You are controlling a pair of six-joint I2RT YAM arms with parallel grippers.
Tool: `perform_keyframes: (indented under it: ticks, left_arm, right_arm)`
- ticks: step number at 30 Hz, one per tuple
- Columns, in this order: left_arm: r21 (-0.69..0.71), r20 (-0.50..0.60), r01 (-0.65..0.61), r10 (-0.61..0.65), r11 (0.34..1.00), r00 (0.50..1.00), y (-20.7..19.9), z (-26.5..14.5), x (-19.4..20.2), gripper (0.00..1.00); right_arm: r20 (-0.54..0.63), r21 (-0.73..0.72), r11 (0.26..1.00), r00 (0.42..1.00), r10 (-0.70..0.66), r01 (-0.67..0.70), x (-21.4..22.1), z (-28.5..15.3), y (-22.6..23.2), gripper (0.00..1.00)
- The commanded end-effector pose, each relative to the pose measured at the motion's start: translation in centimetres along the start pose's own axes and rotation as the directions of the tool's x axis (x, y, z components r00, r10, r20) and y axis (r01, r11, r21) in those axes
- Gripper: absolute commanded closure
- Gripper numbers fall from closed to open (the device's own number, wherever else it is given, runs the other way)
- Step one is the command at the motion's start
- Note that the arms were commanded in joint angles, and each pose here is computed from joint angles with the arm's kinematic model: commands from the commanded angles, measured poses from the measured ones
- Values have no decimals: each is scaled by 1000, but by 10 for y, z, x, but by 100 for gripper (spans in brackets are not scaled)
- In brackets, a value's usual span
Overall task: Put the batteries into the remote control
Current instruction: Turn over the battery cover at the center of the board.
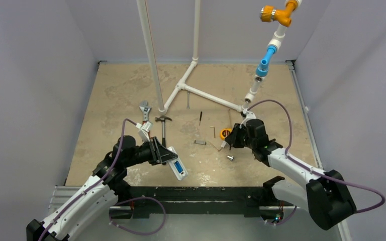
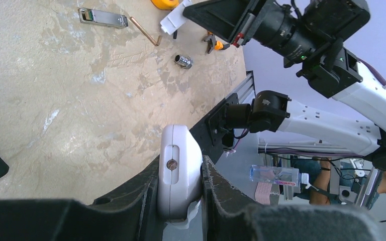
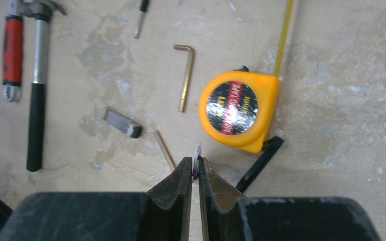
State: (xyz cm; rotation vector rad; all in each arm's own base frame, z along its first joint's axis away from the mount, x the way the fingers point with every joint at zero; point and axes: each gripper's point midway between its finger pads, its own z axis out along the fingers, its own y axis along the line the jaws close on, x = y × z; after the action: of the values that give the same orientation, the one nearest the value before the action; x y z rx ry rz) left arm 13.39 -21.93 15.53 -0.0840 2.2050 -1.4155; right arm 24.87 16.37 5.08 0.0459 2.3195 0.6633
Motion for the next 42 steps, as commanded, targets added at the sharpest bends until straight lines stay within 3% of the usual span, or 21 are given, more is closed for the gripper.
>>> perform_keyframes:
  ticks: [1, 7, 12, 19, 23, 31, 38, 42]
  left_arm:
    - [54, 46, -53, 50, 997, 998, -20, -4, -14, 100]
    - [45, 57, -70, 68, 997, 996, -23, -7, -17, 100]
    - [47, 57, -73, 71, 996, 996, -26, -7, -18, 100]
    - [9, 79, -117, 116, 993, 990, -29, -16, -24, 100]
    - [-24, 92, -138, 140, 990, 986, -30, -19, -30, 100]
    - [-60, 109, -166, 172, 984, 979, -31, -27, -35, 100]
    - [-68, 114, -163, 170, 984, 979, -29, -29, -34, 100]
    - [-73, 117, -163, 171, 984, 978, -28, -30, -34, 100]
  right_arm:
    - [68, -128, 988, 995, -74, 82, -34, -20, 36, 91]
    - [46, -125, 980, 988, -150, 155, -31, -35, 54, 95]
    - [-4, -14, 966, 966, -258, 258, -14, -34, 57, 100]
    - [-34, 25, 928, 928, -370, 371, 1, -48, 69, 100]
    - [-151, 89, 894, 893, -423, 439, 23, -51, 69, 100]
    - [-422, 224, 760, 764, -489, 610, 64, -57, 65, 100]
    - [-519, 244, 675, 682, -516, 696, 68, -48, 80, 100]
    - [-533, 249, 657, 667, -521, 712, 71, -39, 86, 98]
